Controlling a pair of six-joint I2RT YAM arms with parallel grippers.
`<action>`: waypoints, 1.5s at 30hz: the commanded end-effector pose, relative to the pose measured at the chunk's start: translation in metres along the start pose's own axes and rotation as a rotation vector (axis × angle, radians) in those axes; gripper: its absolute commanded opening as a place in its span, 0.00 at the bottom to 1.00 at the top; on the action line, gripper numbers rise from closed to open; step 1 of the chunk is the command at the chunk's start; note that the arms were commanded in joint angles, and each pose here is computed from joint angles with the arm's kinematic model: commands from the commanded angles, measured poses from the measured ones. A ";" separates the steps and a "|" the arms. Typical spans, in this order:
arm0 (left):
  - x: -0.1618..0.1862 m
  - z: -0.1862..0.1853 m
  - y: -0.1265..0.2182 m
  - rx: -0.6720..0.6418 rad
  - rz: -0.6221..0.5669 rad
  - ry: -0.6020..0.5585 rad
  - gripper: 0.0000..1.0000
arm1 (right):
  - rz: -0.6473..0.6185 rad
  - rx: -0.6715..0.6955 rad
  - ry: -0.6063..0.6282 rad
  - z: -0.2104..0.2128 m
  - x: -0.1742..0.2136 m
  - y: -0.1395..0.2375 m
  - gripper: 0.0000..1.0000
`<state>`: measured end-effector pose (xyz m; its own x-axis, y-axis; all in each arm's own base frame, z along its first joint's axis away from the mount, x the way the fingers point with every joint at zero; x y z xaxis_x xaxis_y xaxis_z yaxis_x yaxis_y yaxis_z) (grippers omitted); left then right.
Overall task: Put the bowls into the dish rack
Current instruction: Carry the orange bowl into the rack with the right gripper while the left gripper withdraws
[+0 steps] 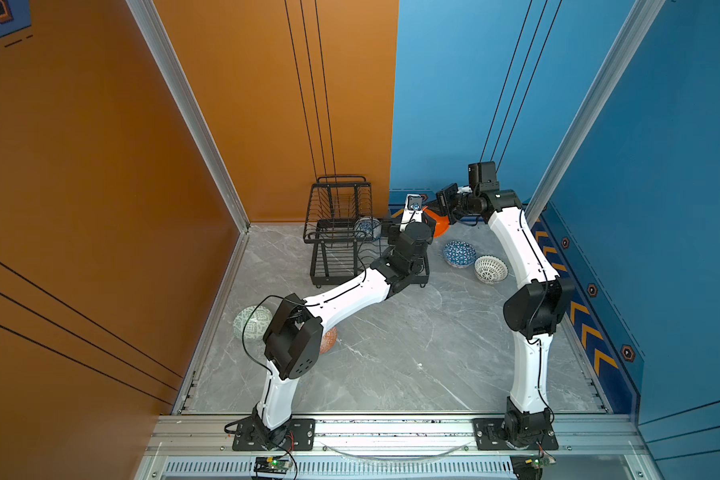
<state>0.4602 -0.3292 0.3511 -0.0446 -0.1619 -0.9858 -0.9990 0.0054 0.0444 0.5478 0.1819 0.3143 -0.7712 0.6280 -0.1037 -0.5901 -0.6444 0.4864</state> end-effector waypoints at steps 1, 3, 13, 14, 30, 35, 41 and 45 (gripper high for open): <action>-0.032 0.023 0.011 -0.035 0.047 0.076 0.98 | -0.054 -0.081 0.140 0.024 -0.007 0.003 0.00; -0.035 0.037 0.013 -0.043 0.120 0.125 0.98 | -0.068 -0.089 0.171 0.022 -0.006 -0.001 0.00; -0.032 0.107 0.019 -0.005 0.431 0.390 0.98 | -0.097 -0.175 0.318 0.022 0.023 -0.025 0.00; -0.033 0.116 0.018 -0.013 0.449 0.413 0.98 | -0.109 -0.202 0.325 0.024 0.027 -0.027 0.00; -0.047 0.194 0.019 -0.045 0.564 0.666 0.98 | -0.209 -0.307 0.311 0.009 0.073 -0.105 0.00; -0.049 0.204 0.018 -0.039 0.576 0.687 0.98 | -0.227 -0.307 0.268 -0.001 0.072 -0.125 0.00; -0.048 0.208 0.017 -0.040 0.585 0.711 0.98 | -0.237 -0.292 0.263 -0.011 0.072 -0.142 0.00; -0.048 0.209 0.016 -0.037 0.588 0.719 0.98 | -0.224 -0.293 0.257 -0.012 0.076 -0.156 0.00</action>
<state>0.4524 -0.1158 0.3656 -0.5025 -0.7105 -0.4926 -0.8273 0.2296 0.5127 0.5706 0.3136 0.1845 -0.6734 0.6351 -0.3784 -0.7368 -0.6180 0.2743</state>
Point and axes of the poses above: each gripper's point midway between its finger pads, its own y axis back along the fingers, its own z axis along the line the jaws close on, x = y × z, the point moved 1 cm from there along y, back along the fingers, and after that the axes turned 9 degrees about y, right-handed, at the moved point
